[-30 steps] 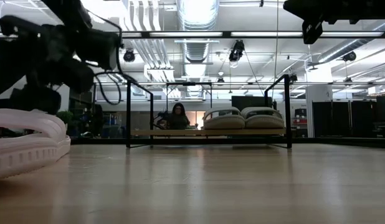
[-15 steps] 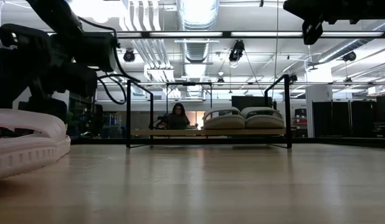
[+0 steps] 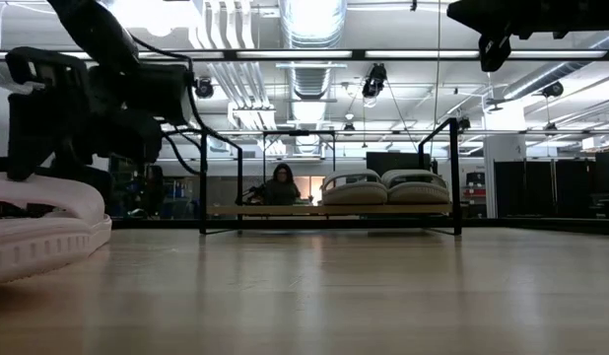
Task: Pick and place slides into the shelf
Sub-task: Put the top pink slipper on the shelf
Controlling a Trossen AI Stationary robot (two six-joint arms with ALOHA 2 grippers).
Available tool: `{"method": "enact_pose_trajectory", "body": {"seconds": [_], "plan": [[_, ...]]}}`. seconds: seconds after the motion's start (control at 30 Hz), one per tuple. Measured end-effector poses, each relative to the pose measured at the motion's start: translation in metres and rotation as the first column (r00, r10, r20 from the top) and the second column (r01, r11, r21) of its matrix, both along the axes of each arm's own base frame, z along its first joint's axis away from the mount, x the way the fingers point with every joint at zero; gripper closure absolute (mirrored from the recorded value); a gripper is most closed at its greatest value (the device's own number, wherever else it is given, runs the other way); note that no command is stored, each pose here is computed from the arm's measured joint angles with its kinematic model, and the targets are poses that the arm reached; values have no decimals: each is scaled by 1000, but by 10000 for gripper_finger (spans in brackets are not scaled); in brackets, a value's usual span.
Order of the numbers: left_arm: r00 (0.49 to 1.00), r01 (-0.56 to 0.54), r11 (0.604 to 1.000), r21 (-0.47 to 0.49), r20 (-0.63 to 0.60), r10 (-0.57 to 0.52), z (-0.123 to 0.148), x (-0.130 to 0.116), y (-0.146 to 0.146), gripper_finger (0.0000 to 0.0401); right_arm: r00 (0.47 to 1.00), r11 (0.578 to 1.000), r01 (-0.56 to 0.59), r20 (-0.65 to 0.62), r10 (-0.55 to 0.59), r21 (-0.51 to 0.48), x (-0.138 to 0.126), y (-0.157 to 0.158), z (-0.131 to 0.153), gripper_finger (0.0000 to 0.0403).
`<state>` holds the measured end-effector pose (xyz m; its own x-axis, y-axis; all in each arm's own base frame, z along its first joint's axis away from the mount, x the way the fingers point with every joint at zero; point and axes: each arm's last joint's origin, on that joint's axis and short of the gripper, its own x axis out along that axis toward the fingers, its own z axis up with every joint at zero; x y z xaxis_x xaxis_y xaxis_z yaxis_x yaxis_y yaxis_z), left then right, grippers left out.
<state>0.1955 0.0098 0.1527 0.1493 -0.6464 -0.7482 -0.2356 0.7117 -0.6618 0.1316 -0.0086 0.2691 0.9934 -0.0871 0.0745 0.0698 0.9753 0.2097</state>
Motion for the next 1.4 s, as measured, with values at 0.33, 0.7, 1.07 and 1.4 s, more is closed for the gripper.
{"method": "enact_pose_trajectory", "body": {"seconds": [0.33,0.7,1.07,1.4], "plan": [[998,61,986,-153,14,-59,-8,3,-3,348,1000,1000,0,0,0,0,0,0,0,394],[997,45,984,-172,76,-32,10,2,-4,399,1000,1000,0,0,0,0,0,0,0,394],[968,-112,989,-97,214,131,66,-16,-4,400,1000,1000,0,1,0,0,0,0,0,394],[801,-353,934,-54,499,331,117,-32,-2,401,1000,1000,0,29,0,-2,0,0,3,394]]}}
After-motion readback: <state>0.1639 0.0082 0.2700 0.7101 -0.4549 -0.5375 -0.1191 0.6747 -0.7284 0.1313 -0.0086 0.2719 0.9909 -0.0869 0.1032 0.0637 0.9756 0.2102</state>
